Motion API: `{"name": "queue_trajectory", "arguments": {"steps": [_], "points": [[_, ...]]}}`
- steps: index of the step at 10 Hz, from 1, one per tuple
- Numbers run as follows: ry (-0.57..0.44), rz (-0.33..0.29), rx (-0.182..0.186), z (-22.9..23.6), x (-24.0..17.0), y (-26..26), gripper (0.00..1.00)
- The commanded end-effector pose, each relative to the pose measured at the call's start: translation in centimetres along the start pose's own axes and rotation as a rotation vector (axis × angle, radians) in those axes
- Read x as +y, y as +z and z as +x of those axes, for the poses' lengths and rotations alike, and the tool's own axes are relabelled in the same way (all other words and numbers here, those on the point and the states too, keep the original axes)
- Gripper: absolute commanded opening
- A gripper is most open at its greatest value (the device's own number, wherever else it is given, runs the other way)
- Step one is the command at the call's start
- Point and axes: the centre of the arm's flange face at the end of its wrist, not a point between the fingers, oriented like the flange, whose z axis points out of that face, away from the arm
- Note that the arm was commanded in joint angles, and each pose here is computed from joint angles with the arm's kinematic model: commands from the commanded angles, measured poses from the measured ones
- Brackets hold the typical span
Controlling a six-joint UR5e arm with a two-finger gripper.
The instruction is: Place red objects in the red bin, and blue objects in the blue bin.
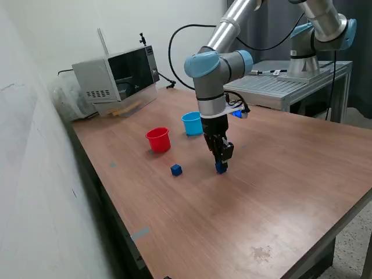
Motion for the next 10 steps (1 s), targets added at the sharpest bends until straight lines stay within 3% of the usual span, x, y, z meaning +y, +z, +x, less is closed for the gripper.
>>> {"name": "queue_trajectory", "arguments": {"steps": [1, 3, 5, 8, 10], "points": [[0.001, -0.058, 0.022, -0.1, 0.1, -5.4, 0.0], [0.0, -0.106, 0.029, -0.7, -0.1, -11.5, 0.0], [0.083, -0.052, 0.01, -7.1, -0.3, -16.9, 0.0], [0.153, -0.053, -0.003, -17.3, -1.8, -24.0, 0.0], [0.201, -0.047, -0.018, -24.2, -1.9, -24.5, 0.0]]}}
